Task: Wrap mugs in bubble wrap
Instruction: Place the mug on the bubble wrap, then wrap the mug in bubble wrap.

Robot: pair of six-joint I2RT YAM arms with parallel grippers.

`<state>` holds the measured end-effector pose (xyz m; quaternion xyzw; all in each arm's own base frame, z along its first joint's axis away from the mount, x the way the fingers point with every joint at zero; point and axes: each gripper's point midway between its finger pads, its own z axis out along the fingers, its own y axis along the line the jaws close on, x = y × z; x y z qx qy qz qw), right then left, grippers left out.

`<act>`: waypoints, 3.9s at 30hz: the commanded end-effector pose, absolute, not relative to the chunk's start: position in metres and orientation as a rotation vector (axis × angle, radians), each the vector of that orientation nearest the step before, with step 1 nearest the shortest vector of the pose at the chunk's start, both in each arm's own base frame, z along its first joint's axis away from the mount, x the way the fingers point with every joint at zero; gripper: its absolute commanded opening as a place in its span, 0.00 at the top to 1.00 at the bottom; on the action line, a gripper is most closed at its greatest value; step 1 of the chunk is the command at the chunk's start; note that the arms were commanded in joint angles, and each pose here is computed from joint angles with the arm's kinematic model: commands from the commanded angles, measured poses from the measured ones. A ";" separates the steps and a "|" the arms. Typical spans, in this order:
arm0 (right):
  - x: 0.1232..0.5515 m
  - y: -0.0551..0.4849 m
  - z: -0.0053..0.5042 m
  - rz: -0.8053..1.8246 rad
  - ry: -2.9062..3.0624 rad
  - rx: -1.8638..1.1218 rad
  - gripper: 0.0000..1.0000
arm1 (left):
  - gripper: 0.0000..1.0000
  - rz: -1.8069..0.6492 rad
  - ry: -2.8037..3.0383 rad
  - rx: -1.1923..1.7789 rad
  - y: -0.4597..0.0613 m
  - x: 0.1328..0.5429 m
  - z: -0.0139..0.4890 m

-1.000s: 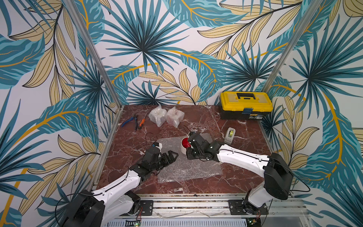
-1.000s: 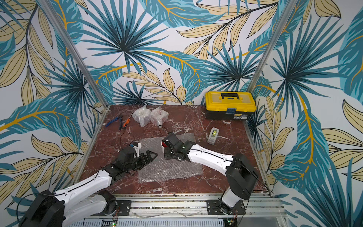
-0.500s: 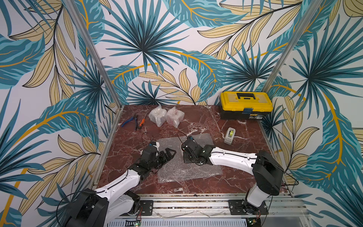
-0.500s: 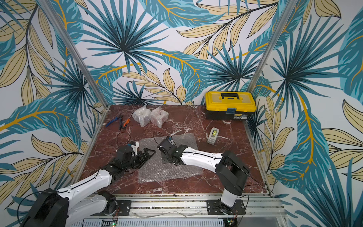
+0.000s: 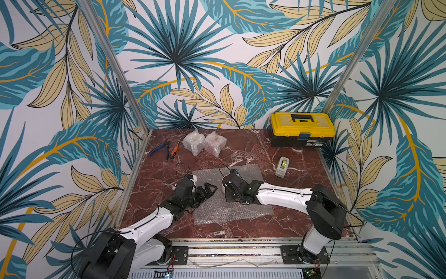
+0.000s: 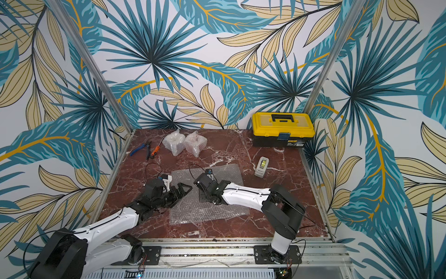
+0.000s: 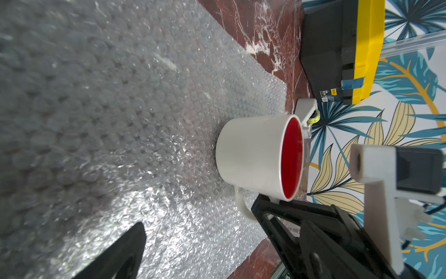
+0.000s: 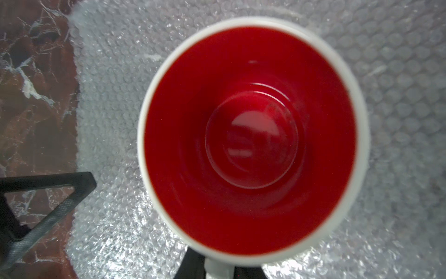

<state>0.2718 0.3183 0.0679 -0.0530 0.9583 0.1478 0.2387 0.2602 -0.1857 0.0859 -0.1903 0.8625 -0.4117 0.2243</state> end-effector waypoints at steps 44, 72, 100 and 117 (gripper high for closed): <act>0.430 0.114 0.035 0.753 2.909 0.284 0.50 | 0.00 -0.792 2.493 0.228 -0.337 0.368 0.164; 0.439 0.157 0.023 1.325 2.839 0.263 0.51 | 0.00 -0.759 2.494 0.201 -0.325 0.365 0.162; 0.396 0.186 0.093 1.531 2.517 0.079 0.49 | 0.00 -0.785 2.479 0.129 -0.304 0.353 0.167; 0.368 0.173 0.071 1.099 2.729 -0.063 0.52 | 0.00 -0.786 2.469 0.077 -0.282 0.333 0.171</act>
